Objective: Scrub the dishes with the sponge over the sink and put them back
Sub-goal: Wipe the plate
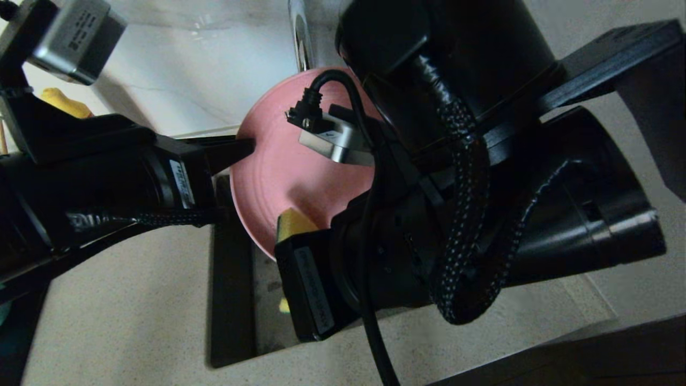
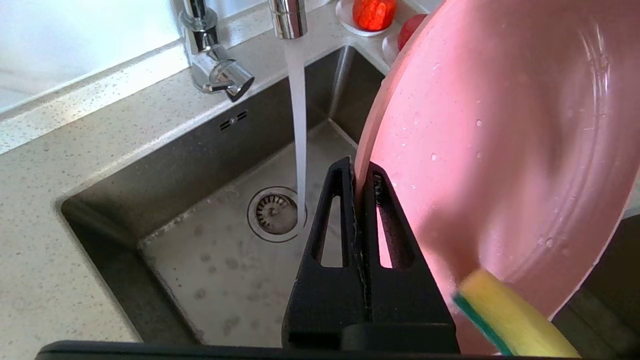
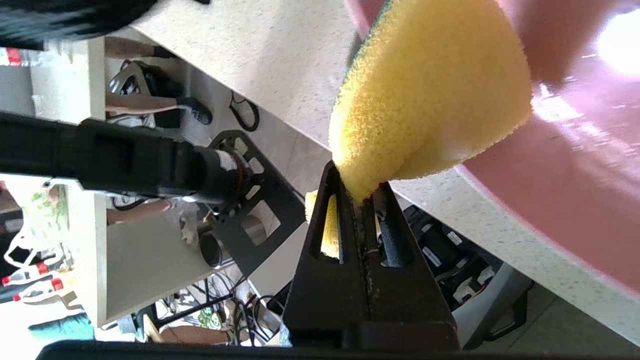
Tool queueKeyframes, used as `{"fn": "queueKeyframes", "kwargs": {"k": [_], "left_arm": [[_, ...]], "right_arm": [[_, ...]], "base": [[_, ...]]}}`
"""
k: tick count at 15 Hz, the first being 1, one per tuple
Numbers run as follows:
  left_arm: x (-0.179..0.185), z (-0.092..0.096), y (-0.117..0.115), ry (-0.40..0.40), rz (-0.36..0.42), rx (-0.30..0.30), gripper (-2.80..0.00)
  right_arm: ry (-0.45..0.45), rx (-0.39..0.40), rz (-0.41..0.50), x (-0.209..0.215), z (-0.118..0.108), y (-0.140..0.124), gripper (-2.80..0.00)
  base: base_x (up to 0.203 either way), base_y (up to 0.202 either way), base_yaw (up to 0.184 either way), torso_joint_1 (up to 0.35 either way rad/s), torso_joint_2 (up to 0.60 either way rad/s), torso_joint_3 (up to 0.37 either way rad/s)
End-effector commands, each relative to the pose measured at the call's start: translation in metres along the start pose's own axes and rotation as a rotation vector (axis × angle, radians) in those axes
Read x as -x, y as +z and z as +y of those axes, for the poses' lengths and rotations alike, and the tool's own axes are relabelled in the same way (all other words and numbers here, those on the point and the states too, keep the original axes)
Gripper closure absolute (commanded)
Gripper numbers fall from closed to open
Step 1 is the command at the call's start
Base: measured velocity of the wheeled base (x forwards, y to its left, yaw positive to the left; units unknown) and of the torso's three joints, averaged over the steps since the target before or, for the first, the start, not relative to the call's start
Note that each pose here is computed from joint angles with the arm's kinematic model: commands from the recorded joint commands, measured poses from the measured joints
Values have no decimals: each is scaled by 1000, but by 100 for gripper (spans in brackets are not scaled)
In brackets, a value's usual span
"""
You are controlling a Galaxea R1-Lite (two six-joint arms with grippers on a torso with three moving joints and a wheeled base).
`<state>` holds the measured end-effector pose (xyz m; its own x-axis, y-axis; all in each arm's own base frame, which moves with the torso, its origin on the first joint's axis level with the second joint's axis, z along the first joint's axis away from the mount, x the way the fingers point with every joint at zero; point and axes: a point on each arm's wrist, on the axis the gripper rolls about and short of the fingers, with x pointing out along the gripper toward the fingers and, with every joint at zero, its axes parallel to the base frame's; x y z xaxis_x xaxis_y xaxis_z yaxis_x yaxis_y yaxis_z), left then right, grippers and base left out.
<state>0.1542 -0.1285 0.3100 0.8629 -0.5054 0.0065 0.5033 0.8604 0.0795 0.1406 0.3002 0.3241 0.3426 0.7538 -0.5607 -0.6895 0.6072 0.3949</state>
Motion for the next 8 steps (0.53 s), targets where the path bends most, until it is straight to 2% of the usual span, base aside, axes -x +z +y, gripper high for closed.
{"fn": "queueKeyframes", "kwargs": {"k": [1, 8], "left_arm": [[5, 0, 2, -3, -12, 2, 0], [13, 1, -7, -15, 6, -8, 0]], "right_arm": [[-12, -8, 2, -1, -4, 1, 0], [-30, -31, -41, 6, -15, 10, 0]], "base": [[0, 0, 0, 0, 0, 0], [0, 0, 0, 0, 0, 0]]}}
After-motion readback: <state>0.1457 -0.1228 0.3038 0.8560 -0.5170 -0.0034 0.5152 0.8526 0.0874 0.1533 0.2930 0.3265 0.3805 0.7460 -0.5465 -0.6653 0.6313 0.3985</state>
